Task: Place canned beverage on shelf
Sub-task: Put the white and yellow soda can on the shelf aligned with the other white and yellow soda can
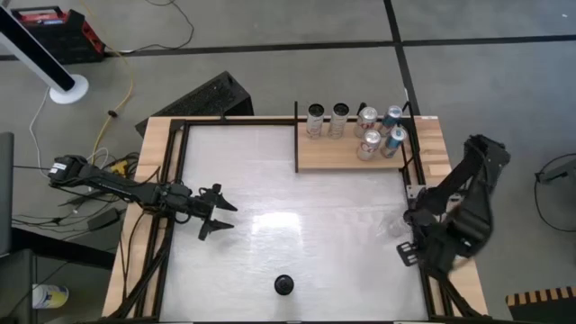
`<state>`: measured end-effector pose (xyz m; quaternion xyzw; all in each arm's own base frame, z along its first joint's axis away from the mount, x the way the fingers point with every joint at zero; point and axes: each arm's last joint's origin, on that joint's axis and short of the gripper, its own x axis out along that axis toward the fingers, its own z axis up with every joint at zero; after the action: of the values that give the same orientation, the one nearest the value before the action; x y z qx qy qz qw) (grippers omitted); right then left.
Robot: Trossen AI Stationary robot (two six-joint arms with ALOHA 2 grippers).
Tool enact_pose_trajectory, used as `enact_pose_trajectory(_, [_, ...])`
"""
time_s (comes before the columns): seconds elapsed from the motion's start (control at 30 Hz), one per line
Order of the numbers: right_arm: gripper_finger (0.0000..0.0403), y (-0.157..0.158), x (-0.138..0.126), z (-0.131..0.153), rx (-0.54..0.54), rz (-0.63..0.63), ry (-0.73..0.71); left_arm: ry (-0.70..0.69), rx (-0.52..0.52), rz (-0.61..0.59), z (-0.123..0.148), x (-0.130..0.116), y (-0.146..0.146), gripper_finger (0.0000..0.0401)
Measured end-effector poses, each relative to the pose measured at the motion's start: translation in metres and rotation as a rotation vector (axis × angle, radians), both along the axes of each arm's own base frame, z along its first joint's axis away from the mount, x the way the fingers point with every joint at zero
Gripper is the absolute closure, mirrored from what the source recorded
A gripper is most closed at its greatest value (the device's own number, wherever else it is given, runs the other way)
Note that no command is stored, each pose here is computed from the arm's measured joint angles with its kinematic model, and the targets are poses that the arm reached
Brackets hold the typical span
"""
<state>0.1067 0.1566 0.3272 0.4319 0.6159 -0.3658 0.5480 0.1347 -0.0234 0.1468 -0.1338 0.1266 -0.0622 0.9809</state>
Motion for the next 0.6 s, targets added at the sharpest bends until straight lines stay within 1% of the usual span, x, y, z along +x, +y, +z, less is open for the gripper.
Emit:
enact_pose_trajectory(0.03, [0.0367,0.004,-0.005,-0.001,-0.052,-0.005,-0.017,0.012,0.001,0.0,-0.001,0.0,0.0,0.0124])
enact_pose_trajectory(0.1, [0.0367,0.008,-0.015,0.001,-0.145,-0.007,-0.11,0.024,-0.005,0.002,-0.002,-0.001,0.0,0.0124])
enact_pose_trajectory(0.2, [0.0367,0.013,-0.02,0.002,-0.221,0.036,-0.287,0.024,-0.013,0.004,-0.002,-0.001,0.0,0.0124])
enact_pose_trajectory(0.23, [0.0367,0.014,-0.019,0.001,-0.239,0.041,-0.311,0.023,-0.018,0.005,-0.002,0.0,0.0,0.0124])
enact_pose_trajectory(0.33, [0.0372,0.013,-0.015,-0.002,-0.268,0.036,-0.322,0.015,-0.023,0.008,-0.001,0.0,0.0,0.0124])
enact_pose_trajectory(0.4, [0.0376,0.01,-0.007,-0.001,-0.283,0.062,-0.351,-0.028,-0.037,0.008,0.003,0.001,0.0,0.0124])
enact_pose_trajectory(0.53, [0.0378,0.002,0.01,0.009,-0.33,0.147,-0.435,-0.192,-0.075,-0.048,0.019,0.002,-0.002,0.0124])
enact_pose_trajectory(0.6, [0.0376,-0.001,0.015,0.017,-0.354,0.181,-0.477,-0.223,-0.076,-0.058,0.027,0.004,-0.004,0.0124])
